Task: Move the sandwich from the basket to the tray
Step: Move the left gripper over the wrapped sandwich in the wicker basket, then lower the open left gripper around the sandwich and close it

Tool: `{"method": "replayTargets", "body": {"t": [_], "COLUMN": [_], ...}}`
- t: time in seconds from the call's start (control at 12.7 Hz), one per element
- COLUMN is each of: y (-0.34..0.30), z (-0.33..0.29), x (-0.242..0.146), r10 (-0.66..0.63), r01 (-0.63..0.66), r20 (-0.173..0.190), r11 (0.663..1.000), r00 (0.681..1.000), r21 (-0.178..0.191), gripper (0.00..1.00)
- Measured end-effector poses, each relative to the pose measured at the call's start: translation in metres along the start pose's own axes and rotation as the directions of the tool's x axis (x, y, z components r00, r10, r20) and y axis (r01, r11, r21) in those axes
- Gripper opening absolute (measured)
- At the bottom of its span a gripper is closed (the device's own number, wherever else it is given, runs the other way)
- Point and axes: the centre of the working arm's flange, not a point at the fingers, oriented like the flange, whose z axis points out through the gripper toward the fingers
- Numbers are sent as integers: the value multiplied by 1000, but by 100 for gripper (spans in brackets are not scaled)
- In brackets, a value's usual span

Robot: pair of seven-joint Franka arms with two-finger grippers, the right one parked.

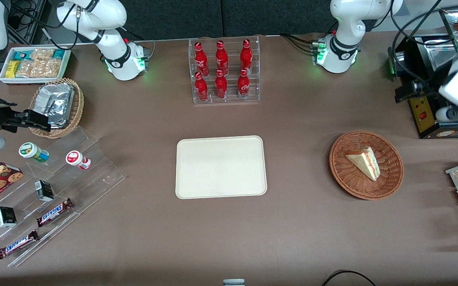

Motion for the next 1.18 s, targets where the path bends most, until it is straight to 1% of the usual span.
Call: {"method": "replayTargets", "body": {"t": [0.08,0.16,0.39,0.47,0.63,0.79,0.87,1.02,1.18], "y": [-8,-12,-7,-6,-3,-1,0,1,1], "z": [11,25,73,87,118,151,166,197,233], "x": [14,26,52,58,68,75,77,78,71], "r10": [-42,-91,-246,-298,-417,-501,-531,-585,-613], "r01": [42,91,245,297,414,497,526,574,596], "r20": [3,-2,-27,-39,-61,-68,-75,-110,-138], "r11": [999,996,969,954,909,865,847,811,789], "r00": [999,996,969,954,907,863,844,804,778], "r21": [-5,-10,-23,-31,-53,-69,-78,-111,-146], "gripper": [100,100,100,100,100,100,100,100,100]}}
